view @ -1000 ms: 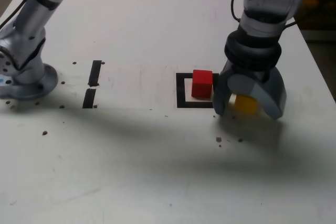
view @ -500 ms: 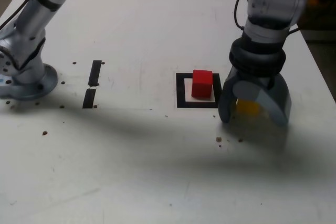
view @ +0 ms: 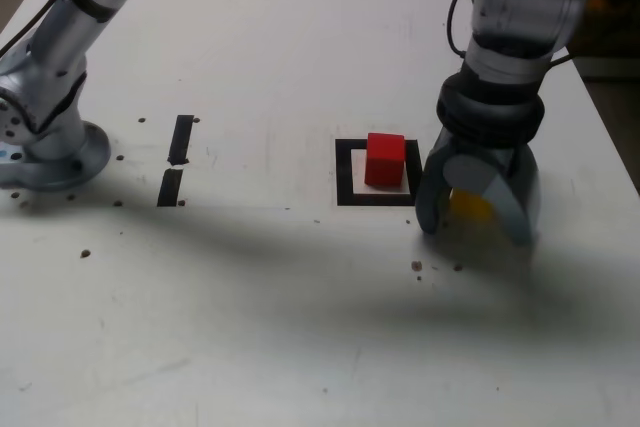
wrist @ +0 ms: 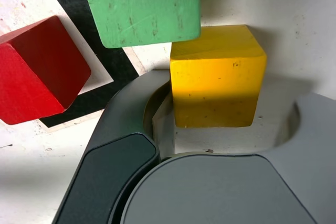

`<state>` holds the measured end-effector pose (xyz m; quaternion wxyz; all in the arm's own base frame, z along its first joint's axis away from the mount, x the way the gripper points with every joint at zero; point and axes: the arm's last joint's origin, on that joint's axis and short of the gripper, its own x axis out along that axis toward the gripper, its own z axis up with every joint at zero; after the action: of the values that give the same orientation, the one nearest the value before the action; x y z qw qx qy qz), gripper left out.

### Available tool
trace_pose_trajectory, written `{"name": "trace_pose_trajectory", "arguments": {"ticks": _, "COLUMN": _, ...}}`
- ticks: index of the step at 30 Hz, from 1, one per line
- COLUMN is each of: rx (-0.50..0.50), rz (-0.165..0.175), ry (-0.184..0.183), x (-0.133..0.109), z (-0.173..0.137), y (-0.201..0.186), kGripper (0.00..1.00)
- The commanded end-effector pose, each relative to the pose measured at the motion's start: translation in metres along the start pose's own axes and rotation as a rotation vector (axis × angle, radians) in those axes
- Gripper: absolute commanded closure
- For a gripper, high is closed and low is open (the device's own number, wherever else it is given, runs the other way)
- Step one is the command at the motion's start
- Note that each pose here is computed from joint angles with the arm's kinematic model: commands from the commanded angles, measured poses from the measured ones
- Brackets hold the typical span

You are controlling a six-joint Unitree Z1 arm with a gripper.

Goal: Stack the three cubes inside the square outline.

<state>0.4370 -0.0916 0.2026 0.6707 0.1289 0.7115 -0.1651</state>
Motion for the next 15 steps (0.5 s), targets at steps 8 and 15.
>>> {"name": "trace_pose_trajectory", "arguments": {"ticks": 8, "rx": 0.022, "rz": 0.010, "ry": -0.028, "x": 0.0025, "z": 0.0043, "y": 0.0013, "kGripper": 0.89}}
{"name": "trace_pose_trajectory", "arguments": {"ticks": 15, "rx": 0.025, "rz": 0.016, "ry": -0.056, "x": 0.0016, "z": 0.0066, "y": 0.0011, "kGripper": 0.90}}
